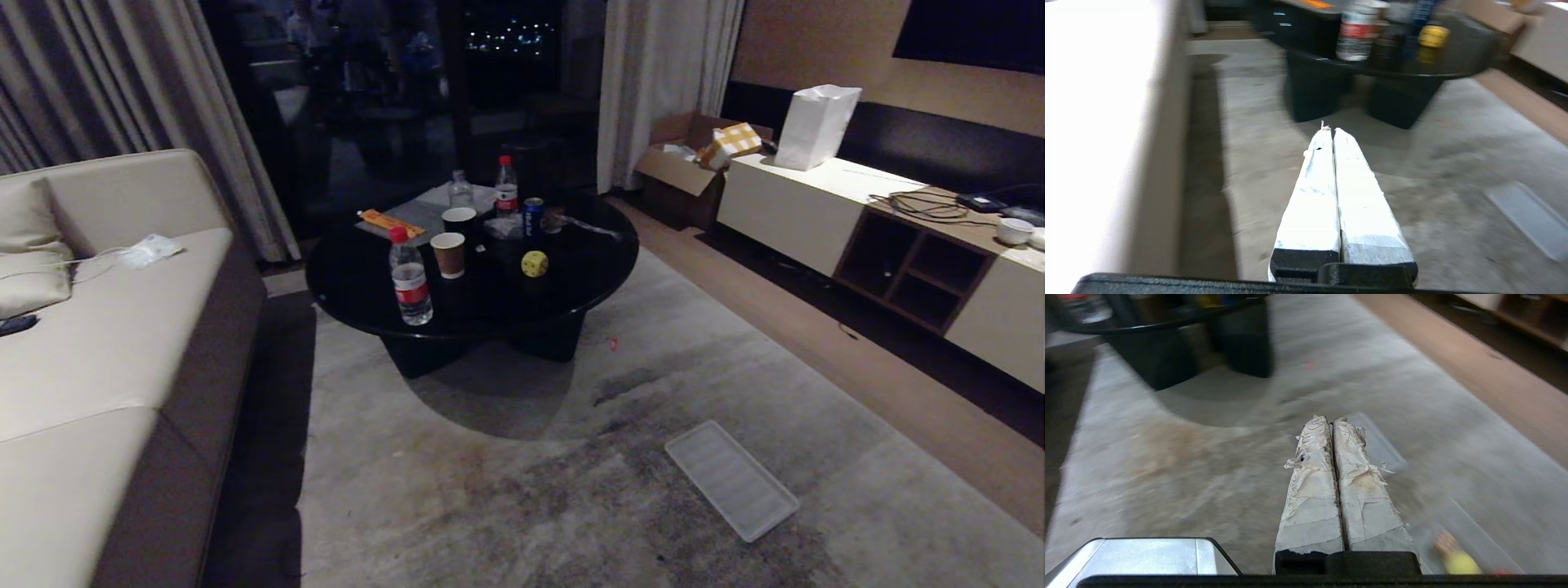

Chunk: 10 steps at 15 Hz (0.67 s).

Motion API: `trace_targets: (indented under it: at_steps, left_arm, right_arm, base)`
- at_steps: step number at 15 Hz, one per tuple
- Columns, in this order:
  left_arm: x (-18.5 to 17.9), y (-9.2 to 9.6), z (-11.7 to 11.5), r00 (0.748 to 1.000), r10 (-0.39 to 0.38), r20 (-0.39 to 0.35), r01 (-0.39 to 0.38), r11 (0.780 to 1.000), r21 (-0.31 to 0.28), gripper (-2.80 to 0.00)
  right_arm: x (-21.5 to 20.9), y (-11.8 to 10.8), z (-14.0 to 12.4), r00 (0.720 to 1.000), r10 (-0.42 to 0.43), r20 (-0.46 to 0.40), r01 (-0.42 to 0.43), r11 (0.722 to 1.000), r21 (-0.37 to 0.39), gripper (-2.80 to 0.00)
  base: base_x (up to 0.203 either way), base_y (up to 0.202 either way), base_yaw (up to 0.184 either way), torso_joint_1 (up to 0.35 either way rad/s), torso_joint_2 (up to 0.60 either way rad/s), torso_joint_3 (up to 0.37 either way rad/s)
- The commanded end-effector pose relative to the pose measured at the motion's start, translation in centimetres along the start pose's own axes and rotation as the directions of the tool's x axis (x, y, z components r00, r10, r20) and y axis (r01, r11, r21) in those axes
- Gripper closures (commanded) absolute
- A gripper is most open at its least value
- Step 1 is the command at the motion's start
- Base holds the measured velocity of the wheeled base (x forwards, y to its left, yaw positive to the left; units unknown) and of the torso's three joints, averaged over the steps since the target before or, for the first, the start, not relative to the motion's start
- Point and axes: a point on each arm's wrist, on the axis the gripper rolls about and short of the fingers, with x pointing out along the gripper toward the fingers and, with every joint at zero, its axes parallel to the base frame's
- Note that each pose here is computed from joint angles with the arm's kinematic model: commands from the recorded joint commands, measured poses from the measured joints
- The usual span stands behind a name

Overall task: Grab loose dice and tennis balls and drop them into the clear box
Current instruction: Pick up toys out of the box

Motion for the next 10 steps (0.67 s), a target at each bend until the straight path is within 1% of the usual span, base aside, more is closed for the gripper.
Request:
trace_targets:
  at_steps: [1, 7, 8, 10]
  left_arm:
    - [0.02, 0.0, -0.04, 1.0, 0.001, -0.003, -0.001, 1.0, -0.001, 0.0]
    - [0.02, 0.0, -0.04, 1.0, 0.001, -0.003, -0.001, 1.0, -0.004, 0.0]
    - [0.02, 0.0, -0.04, 1.0, 0.001, -0.003, -0.001, 1.0, -0.004, 0.0]
    - [0.02, 0.0, -0.04, 1.0, -0.001, -0.003, 0.001, 1.0, -0.001, 0.0]
  right_arm:
    - [0.01, 0.0, -0.01, 1.0, 0.001, -0.002, -0.001, 1.0, 0.002, 0.0]
    - [0.01, 0.0, -0.01, 1.0, 0.002, -0.002, -0.002, 1.0, 0.0, 0.0]
    - [0.01, 0.0, -0.01, 1.0, 0.002, -0.002, -0.002, 1.0, 0.002, 0.0]
    - [0.01, 0.0, -0.01, 1.0, 0.001, -0.002, -0.001, 1.0, 0.0, 0.0]
  base:
    - [-0.001, -0.007, 0.162, 0.002, 0.0, -0.002]
    - [0.0, -0.007, 0.157, 0.003, 0.0, 0.001]
    - [0.003, -0.002, 0.092, 0.003, 0.0, 0.002]
    - [0.0, 0.0, 0.0, 0.0, 0.0, 0.0]
